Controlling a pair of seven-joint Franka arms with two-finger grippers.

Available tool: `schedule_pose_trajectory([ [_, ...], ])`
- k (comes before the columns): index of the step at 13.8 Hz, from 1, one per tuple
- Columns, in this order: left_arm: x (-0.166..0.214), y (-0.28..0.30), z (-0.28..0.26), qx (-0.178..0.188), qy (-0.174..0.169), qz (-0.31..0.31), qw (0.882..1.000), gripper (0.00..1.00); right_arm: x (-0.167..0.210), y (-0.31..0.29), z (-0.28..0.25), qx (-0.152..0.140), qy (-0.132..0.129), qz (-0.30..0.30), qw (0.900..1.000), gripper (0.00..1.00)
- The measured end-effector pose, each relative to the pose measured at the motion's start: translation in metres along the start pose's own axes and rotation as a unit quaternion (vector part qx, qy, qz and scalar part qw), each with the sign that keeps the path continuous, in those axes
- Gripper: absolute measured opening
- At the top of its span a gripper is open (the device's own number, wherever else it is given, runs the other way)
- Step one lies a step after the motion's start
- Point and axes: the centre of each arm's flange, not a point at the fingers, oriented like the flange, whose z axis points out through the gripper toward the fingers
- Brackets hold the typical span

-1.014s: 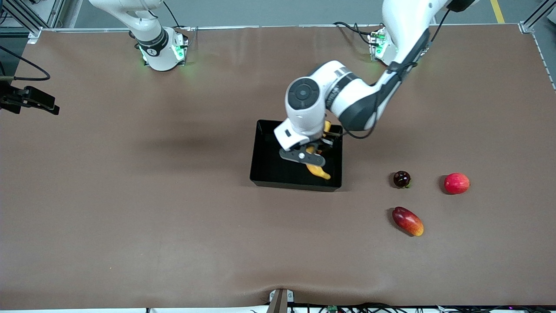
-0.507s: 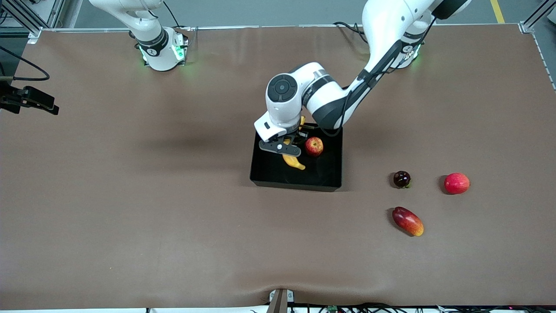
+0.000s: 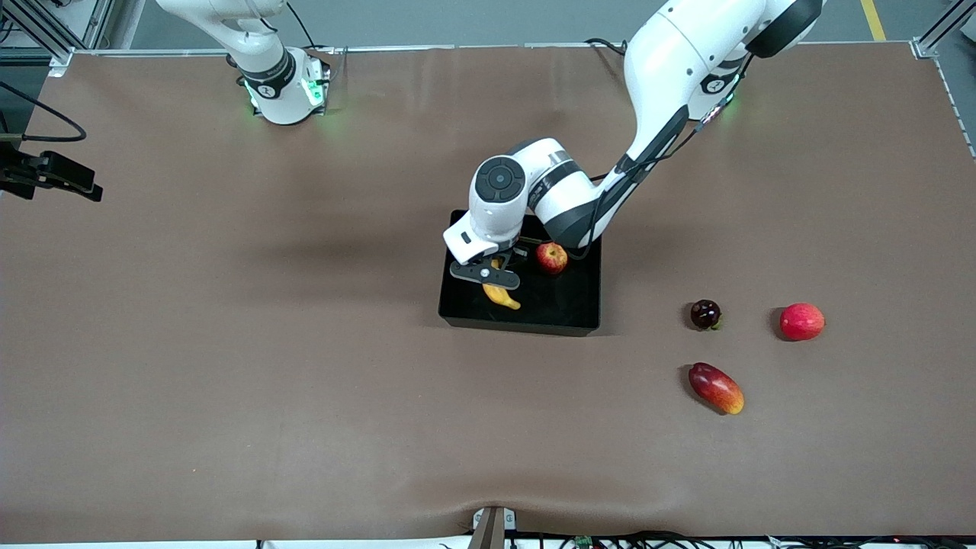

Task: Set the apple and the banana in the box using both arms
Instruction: 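Lower the banana into the box beside the apple, then open the left gripper to release the banana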

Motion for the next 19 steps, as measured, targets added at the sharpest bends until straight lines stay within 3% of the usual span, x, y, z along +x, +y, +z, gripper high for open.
schedule_pose_trajectory([
  [12, -0.001, 0.004, 0.062, 0.011, 0.015, 0.004, 1.000, 0.36, 0.001, 0.003, 0.002, 0.000, -0.002, 0.002, 1.000, 1.00],
  [13, -0.001, 0.003, 0.064, 0.013, 0.015, 0.005, 1.000, 0.40, 0.001, 0.003, 0.002, 0.000, -0.002, 0.002, 1.000, 1.00],
  [19, 0.022, -0.017, 0.048, 0.028, 0.052, 0.010, 0.998, 1.00, 0.001, 0.003, 0.002, 0.000, -0.002, 0.003, 1.000, 1.00],
])
